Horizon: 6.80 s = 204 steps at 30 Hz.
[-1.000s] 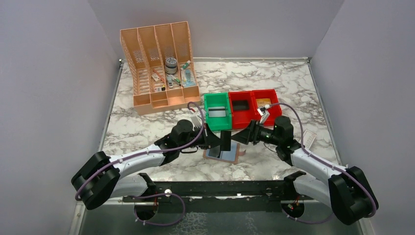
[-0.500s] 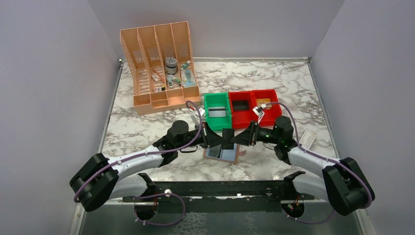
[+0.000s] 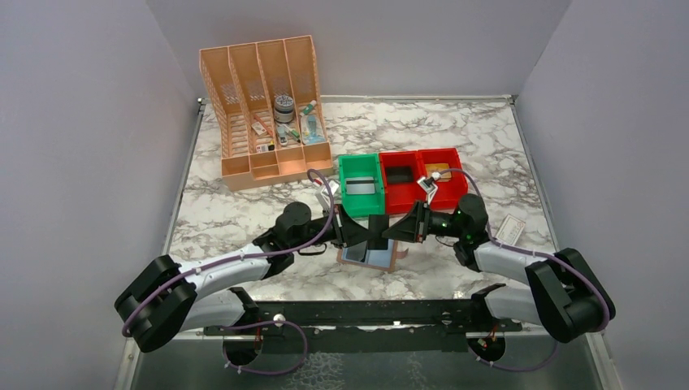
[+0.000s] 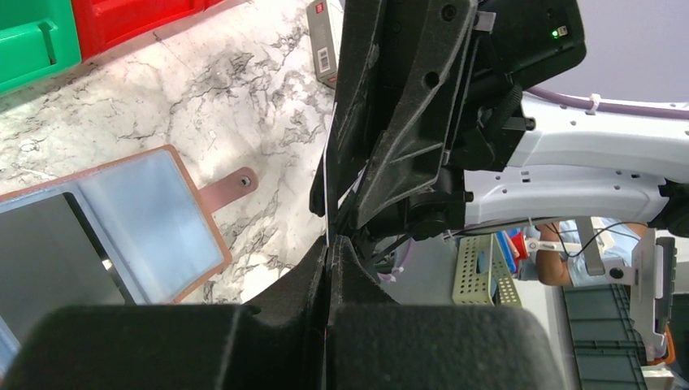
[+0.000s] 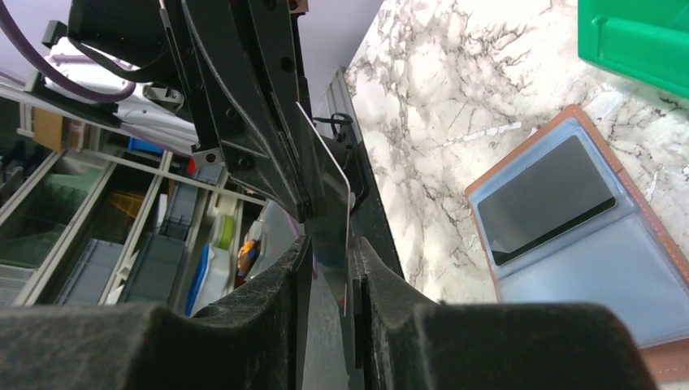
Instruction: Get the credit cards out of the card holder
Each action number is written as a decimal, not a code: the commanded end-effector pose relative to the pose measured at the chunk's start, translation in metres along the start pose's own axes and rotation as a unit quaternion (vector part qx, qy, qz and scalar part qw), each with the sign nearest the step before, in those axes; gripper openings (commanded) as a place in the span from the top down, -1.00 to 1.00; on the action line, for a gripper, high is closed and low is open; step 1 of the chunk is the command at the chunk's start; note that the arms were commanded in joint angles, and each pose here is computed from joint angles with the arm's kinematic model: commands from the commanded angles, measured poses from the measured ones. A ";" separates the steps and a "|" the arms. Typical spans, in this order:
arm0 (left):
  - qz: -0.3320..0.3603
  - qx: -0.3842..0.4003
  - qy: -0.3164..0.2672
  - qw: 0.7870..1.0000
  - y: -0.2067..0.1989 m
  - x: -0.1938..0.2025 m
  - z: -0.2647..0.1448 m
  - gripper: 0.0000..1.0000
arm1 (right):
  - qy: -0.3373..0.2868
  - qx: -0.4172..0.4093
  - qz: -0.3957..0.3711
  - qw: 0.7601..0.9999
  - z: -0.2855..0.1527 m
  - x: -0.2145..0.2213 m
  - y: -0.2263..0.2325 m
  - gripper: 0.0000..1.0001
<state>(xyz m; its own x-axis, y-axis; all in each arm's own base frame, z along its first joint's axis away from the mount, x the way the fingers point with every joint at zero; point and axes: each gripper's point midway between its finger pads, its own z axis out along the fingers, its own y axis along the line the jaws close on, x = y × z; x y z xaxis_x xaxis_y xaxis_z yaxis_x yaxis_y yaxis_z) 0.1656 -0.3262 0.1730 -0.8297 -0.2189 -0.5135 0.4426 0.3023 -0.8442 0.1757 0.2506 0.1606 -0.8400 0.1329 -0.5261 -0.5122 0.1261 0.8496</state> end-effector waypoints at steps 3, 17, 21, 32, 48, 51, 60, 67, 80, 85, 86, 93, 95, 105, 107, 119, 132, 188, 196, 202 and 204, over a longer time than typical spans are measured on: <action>0.015 0.032 -0.008 0.999 -0.014 -0.003 -0.006 1.00 | 0.015 -0.055 -0.013 0.998 -0.004 0.005 0.019 0.63; -0.002 0.020 -0.031 0.999 -0.007 -0.008 -0.006 1.00 | 0.021 -0.086 -0.033 0.996 -0.007 0.003 0.037 0.98; -0.008 0.013 -0.042 0.999 -0.004 -0.009 -0.008 0.80 | 0.014 -0.073 -0.042 0.996 -0.005 0.000 0.034 0.98; -0.032 -0.058 -0.111 0.992 0.026 -0.021 -0.027 -0.98 | -0.099 0.098 -0.117 0.983 -0.014 -0.048 0.007 0.98; 0.032 -0.248 -0.141 0.958 0.070 -0.042 -0.066 -0.99 | -0.096 0.372 -0.304 0.872 -0.050 -0.145 -0.046 0.98; 0.038 -0.247 -0.140 0.958 0.068 -0.044 -0.065 -0.99 | -0.093 0.413 -0.327 0.845 -0.054 -0.165 -0.061 0.98; 0.048 -0.256 -0.121 0.958 0.071 -0.041 -0.063 -0.99 | 0.045 0.459 -0.550 0.696 -0.054 -0.171 -0.091 0.98; 0.044 -0.255 -0.113 0.959 0.071 -0.039 -0.060 -0.99 | 0.089 0.463 -0.571 0.672 -0.047 -0.174 -0.117 0.98; 0.044 -0.260 -0.107 0.959 0.072 -0.037 -0.062 -0.99 | 0.132 0.472 -0.591 0.641 -0.042 -0.176 -0.150 0.98; 0.043 -0.262 -0.105 0.958 0.071 -0.037 -0.062 -0.99 | 0.148 0.471 -0.609 0.621 -0.038 -0.181 -0.161 0.98; 0.043 -0.262 -0.106 0.958 0.071 -0.037 -0.062 -0.99 | 0.156 0.463 -0.616 0.618 -0.035 -0.179 -0.163 0.98; 0.040 -0.260 -0.108 0.959 0.069 -0.038 -0.062 -0.99 | 0.169 0.460 -0.649 0.583 -0.031 -0.187 -0.174 0.97; 0.040 -0.261 -0.107 0.959 0.070 -0.038 -0.062 -0.99 | 0.159 0.462 -0.653 0.579 -0.029 -0.193 -0.174 0.97; 0.035 -0.261 -0.106 0.959 0.071 -0.036 -0.063 -0.99 | 0.180 0.450 -0.658 0.576 -0.019 -0.194 -0.195 0.98; 0.034 -0.262 -0.104 0.959 0.071 -0.035 -0.063 -0.99 | 0.191 0.447 -0.657 0.576 -0.020 -0.192 -0.201 0.98; 0.029 -0.258 -0.100 0.961 0.072 -0.033 -0.060 -0.99 | 0.222 0.419 -0.651 0.593 -0.018 -0.171 -0.216 0.78; 0.030 -0.252 -0.081 0.964 0.073 -0.028 -0.052 -0.99 | 0.224 0.415 -0.644 0.603 -0.018 -0.169 -0.217 0.64; 0.023 -0.270 -0.072 0.960 0.080 -0.026 -0.051 -0.99 | -0.171 0.457 -0.271 0.829 -0.047 -0.168 -0.102 0.25; 0.024 -0.287 -0.109 0.951 0.083 -0.037 -0.064 -0.99 | -0.102 0.406 -0.138 0.898 -0.038 -0.100 -0.090 0.23; 0.019 -0.299 -0.121 0.946 0.086 -0.039 -0.068 -0.98 | -0.009 0.294 -0.087 0.952 -0.009 -0.049 -0.078 0.03; 0.017 -0.301 -0.123 0.946 0.087 -0.039 -0.069 -0.99 | 0.005 0.266 -0.072 0.961 -0.002 -0.040 -0.076 -0.06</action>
<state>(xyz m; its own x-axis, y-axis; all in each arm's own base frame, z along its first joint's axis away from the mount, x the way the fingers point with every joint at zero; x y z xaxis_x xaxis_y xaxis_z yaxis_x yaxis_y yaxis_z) 0.2061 -0.2338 0.1221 -0.7138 -0.3461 -0.6089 0.1611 0.7649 -0.6237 0.2816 0.2076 0.1251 -0.6592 0.0977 -0.7456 -0.4214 0.7732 0.4739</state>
